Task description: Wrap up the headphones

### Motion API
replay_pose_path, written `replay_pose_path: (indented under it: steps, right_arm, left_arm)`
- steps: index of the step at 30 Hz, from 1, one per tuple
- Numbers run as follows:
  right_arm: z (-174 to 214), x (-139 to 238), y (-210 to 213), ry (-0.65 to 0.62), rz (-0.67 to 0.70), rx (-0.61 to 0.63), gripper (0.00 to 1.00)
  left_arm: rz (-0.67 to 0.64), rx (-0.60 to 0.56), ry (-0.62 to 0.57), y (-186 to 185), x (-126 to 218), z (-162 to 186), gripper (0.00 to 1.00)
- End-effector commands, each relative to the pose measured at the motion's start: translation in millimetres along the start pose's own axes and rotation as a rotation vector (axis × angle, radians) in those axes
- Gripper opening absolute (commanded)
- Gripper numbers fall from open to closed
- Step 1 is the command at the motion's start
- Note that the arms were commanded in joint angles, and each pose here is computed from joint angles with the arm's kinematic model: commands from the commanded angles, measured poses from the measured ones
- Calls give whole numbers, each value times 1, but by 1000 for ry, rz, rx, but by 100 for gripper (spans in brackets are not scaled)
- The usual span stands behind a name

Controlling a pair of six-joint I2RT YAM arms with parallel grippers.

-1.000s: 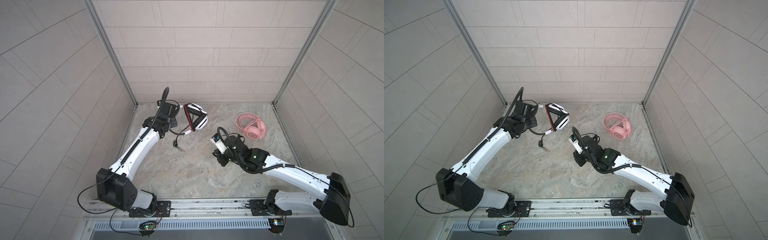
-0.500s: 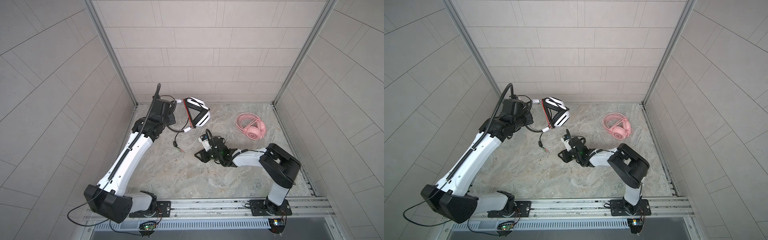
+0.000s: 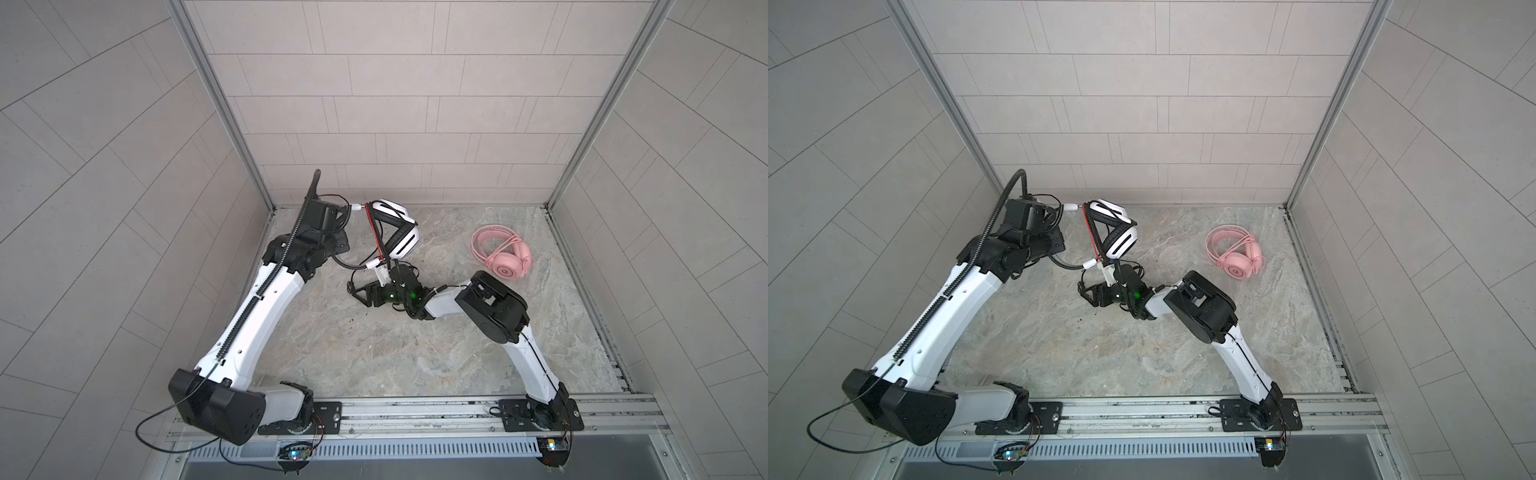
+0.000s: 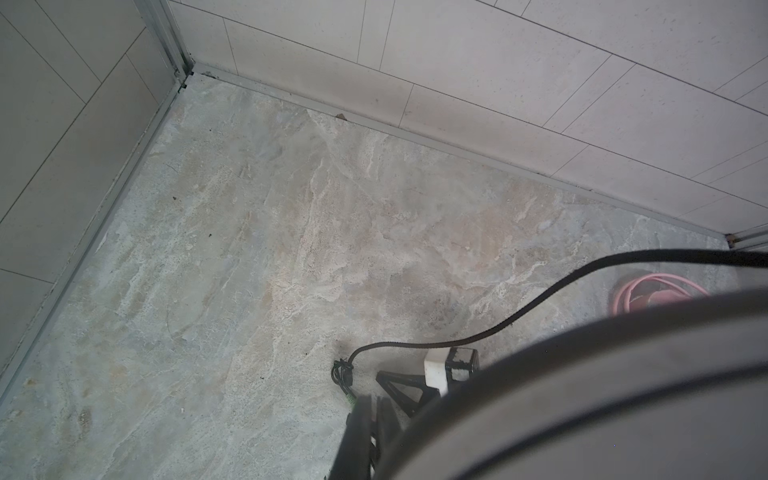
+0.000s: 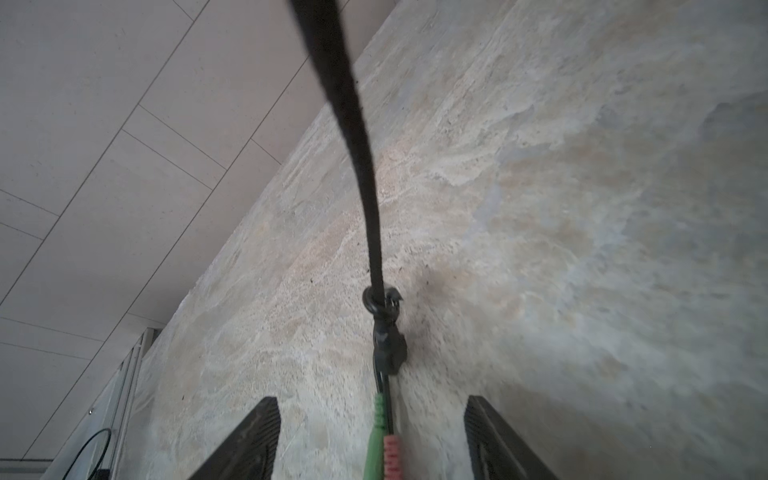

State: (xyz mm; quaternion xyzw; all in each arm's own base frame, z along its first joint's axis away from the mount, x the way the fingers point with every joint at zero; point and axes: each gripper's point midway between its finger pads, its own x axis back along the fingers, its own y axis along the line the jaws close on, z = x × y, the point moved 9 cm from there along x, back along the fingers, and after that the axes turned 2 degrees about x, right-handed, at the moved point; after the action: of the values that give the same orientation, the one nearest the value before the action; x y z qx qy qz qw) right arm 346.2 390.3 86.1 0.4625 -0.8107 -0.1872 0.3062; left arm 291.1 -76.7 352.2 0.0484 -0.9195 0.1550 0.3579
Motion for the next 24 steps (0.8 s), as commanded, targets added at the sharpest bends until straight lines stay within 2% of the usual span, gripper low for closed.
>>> replay_pose_path:
  steps: [1, 11, 18, 21, 24]
  right_arm:
    - [15, -15, -4, 34, 55, -26, 70]
    - [22, -43, -1, 57, 113, -57, 59]
    - [27, -43, -1, 86, 172, -62, 18]
    - [28, -40, 0, 85, 171, -64, 8]
    - [26, -31, 5, 94, 162, -55, 5]
  left_arm:
    - [88, 65, -78, -5, 25, -18, 0]
    - [104, 70, -65, -5, 27, -18, 0]
    - [106, 80, -59, -1, 29, -18, 0]
    - [114, 90, -57, 0, 28, -17, 0]
    - [113, 94, -46, 3, 25, -17, 0]
